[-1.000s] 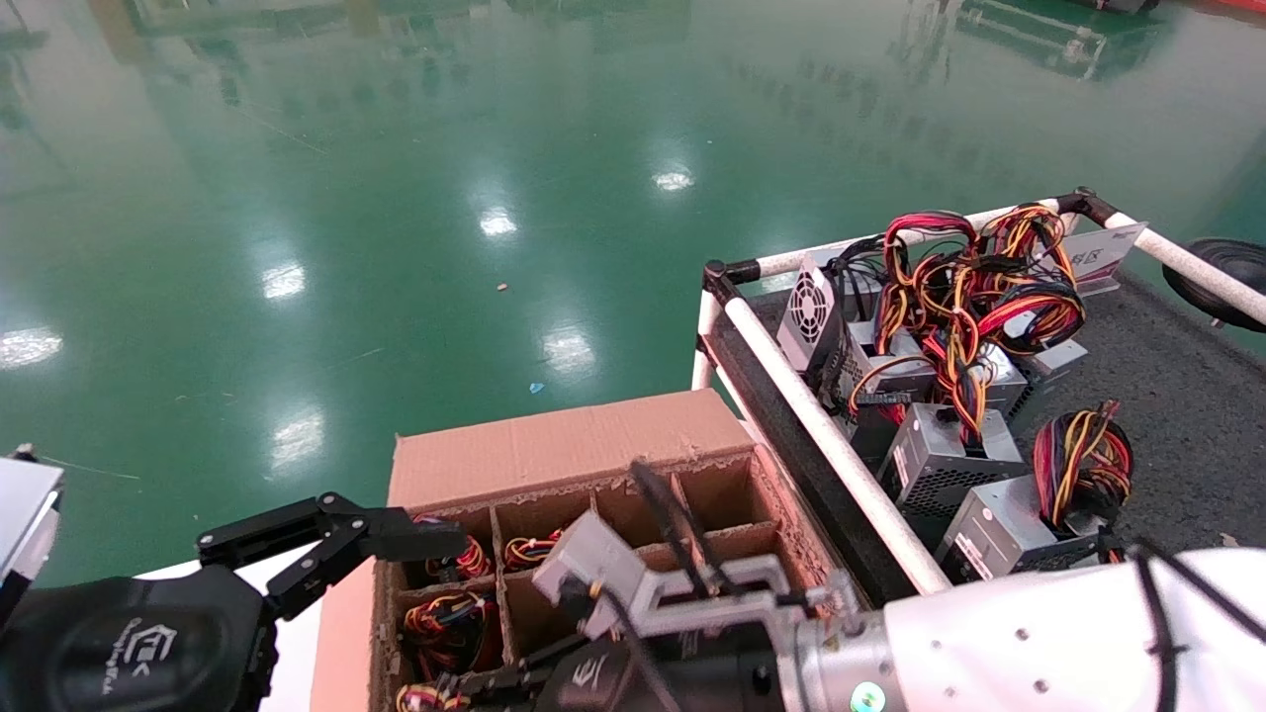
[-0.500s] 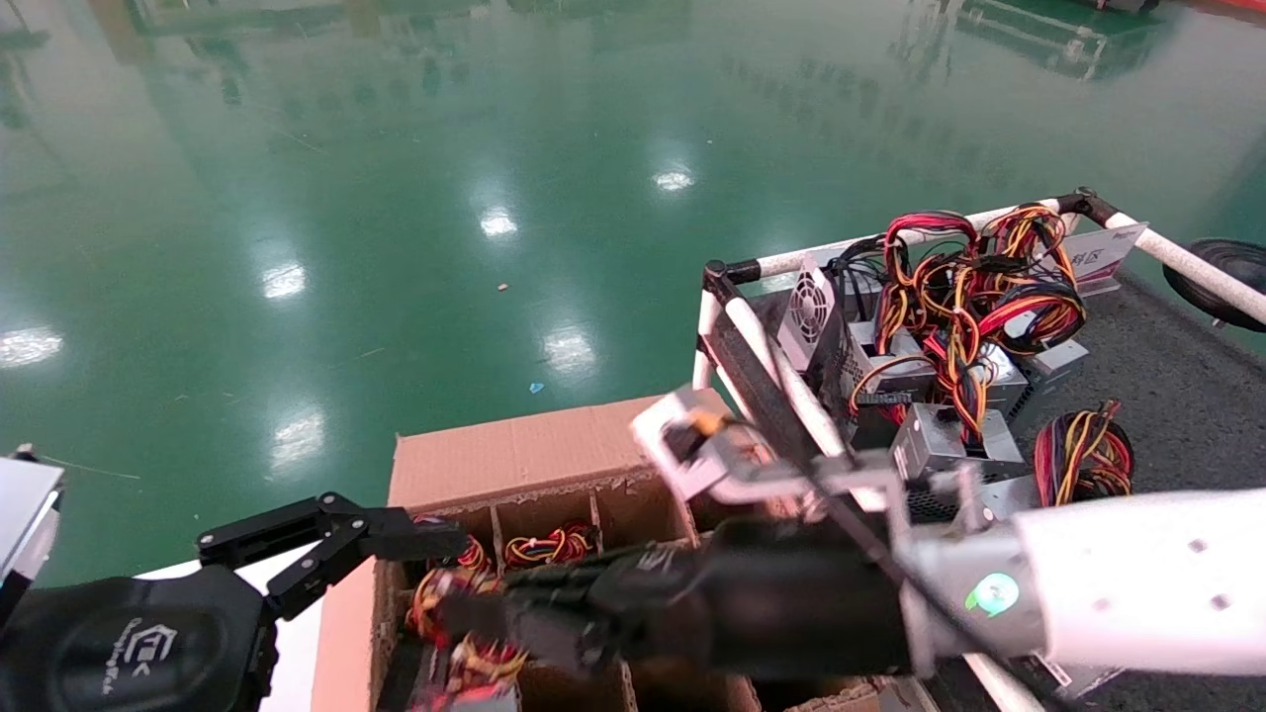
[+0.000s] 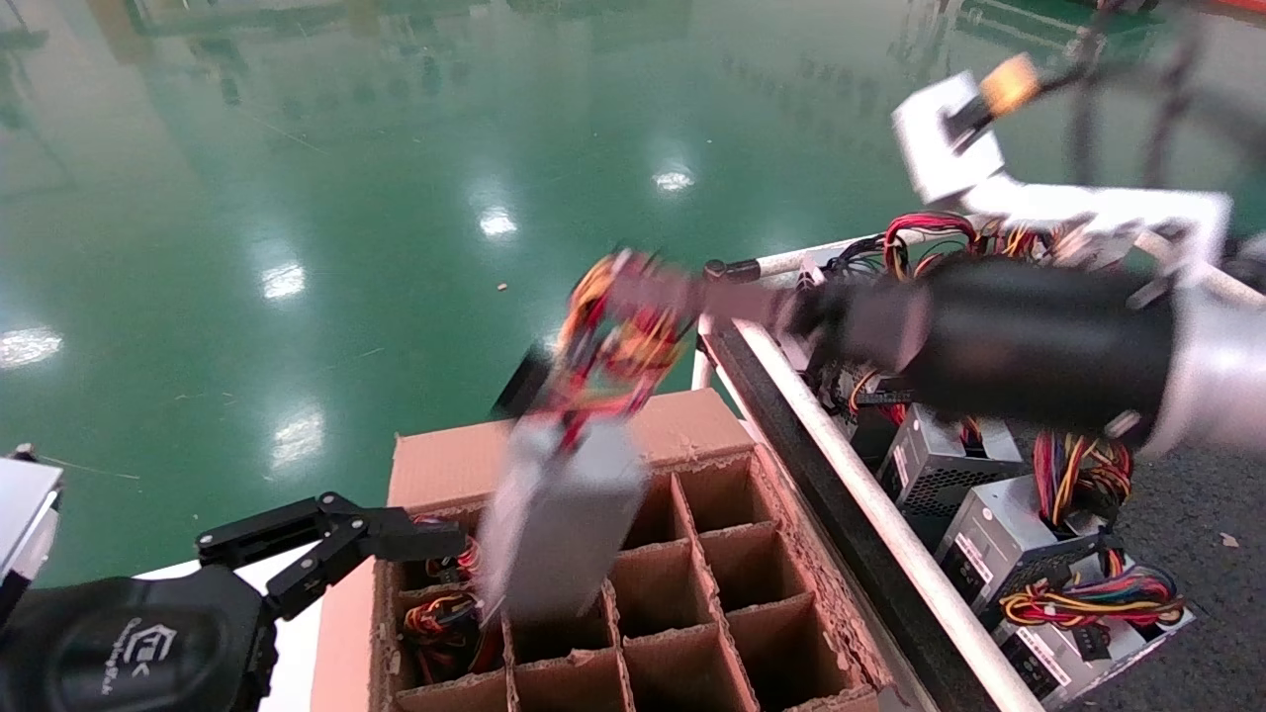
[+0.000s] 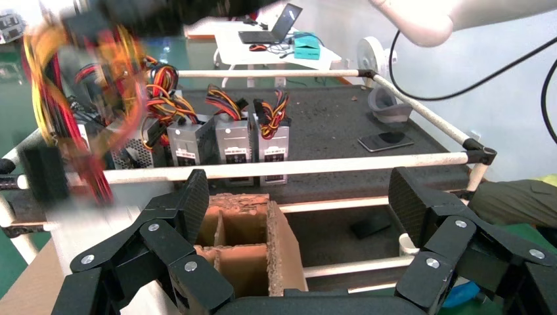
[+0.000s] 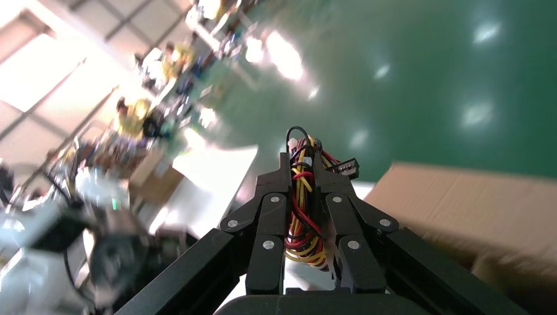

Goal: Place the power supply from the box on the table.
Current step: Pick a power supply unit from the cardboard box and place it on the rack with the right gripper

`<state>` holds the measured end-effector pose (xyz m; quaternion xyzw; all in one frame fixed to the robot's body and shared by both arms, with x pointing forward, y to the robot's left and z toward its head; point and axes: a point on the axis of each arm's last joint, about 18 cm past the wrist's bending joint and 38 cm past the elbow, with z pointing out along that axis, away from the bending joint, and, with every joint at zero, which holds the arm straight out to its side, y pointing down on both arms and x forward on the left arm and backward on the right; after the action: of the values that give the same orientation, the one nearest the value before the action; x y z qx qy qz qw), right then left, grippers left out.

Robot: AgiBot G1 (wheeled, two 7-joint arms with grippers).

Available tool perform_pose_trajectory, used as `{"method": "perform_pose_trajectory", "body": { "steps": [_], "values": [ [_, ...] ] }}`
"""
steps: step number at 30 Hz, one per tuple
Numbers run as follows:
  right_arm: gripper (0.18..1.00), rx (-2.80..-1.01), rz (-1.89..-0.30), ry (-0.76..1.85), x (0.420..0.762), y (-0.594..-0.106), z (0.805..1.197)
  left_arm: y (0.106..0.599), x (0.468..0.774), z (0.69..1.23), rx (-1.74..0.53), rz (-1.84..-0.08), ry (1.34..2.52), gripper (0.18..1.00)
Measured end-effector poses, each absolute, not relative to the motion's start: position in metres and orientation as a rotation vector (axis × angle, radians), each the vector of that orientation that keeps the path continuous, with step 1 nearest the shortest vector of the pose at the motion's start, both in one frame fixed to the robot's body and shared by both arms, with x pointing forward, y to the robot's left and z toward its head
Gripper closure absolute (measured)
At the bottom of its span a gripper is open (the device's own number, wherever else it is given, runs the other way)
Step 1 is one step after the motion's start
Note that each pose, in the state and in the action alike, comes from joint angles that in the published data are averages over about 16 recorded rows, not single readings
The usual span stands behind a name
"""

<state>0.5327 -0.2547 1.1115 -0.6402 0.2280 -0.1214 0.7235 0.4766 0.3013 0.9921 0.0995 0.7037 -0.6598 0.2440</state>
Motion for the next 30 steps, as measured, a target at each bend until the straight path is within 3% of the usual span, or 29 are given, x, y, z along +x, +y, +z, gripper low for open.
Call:
{"method": "perform_pose_trajectory", "body": {
  "steps": [10,16,30],
  "values": [
    [0.95,-1.117,-0.466,0.506,0.513,-0.348,1.19,0.301,0.477,0.992,0.272,-1.802,1.922,0.184],
    [0.951,-0.974,-0.582,0.497,0.505,-0.41,1.218,0.301,0.477,0.992,0.272,-1.802,1.922,0.184],
    [0.951,-0.872,-0.685,0.514,0.473,-0.517,1.2,0.301,0.477,0.992,0.272,-1.802,1.922,0.184]
  ]
}}
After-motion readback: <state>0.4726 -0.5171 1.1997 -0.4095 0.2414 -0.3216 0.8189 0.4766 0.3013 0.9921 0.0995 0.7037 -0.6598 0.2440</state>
